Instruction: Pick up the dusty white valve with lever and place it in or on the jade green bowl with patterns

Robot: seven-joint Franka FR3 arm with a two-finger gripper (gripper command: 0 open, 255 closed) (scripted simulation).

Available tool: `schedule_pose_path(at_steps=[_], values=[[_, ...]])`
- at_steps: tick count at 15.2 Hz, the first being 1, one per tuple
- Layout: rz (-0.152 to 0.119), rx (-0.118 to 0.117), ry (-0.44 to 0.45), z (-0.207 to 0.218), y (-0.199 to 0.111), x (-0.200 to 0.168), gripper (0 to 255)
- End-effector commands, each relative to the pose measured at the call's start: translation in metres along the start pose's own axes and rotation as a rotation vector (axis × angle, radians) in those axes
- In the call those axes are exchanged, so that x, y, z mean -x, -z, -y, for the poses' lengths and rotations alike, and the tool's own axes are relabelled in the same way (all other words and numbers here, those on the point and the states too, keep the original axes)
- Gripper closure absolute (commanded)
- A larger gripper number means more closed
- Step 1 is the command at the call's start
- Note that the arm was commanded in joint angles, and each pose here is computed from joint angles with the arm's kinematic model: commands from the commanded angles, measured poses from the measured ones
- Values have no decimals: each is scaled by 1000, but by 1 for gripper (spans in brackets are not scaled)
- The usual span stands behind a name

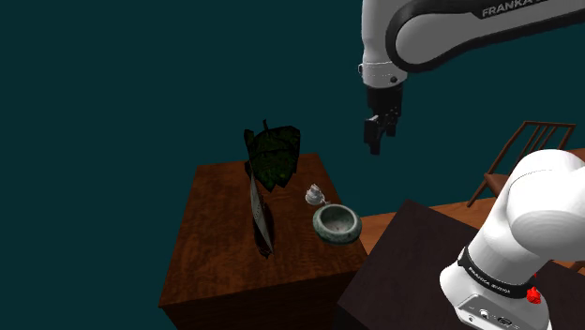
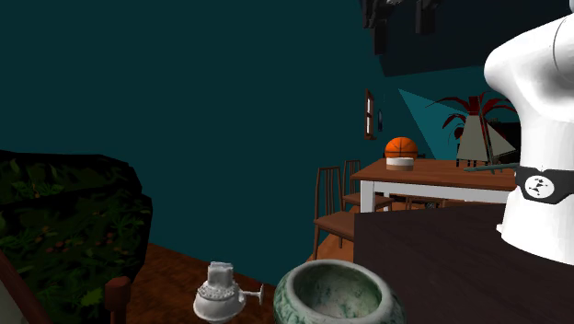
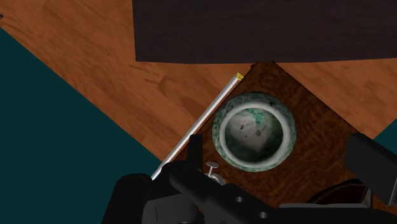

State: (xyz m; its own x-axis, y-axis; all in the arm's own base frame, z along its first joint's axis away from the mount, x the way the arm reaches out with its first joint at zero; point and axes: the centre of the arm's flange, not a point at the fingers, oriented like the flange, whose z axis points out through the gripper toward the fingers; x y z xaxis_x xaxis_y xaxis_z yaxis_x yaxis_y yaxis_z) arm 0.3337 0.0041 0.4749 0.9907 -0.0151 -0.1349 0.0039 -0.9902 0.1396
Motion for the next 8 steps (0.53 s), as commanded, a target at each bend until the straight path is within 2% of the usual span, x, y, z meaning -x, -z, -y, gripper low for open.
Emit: schedule_pose_path(at_steps=[1, 8], values=[[-18, -4, 1, -1, -26, -13, 0], [-72, -16, 2, -10, -99, -61, 0]])
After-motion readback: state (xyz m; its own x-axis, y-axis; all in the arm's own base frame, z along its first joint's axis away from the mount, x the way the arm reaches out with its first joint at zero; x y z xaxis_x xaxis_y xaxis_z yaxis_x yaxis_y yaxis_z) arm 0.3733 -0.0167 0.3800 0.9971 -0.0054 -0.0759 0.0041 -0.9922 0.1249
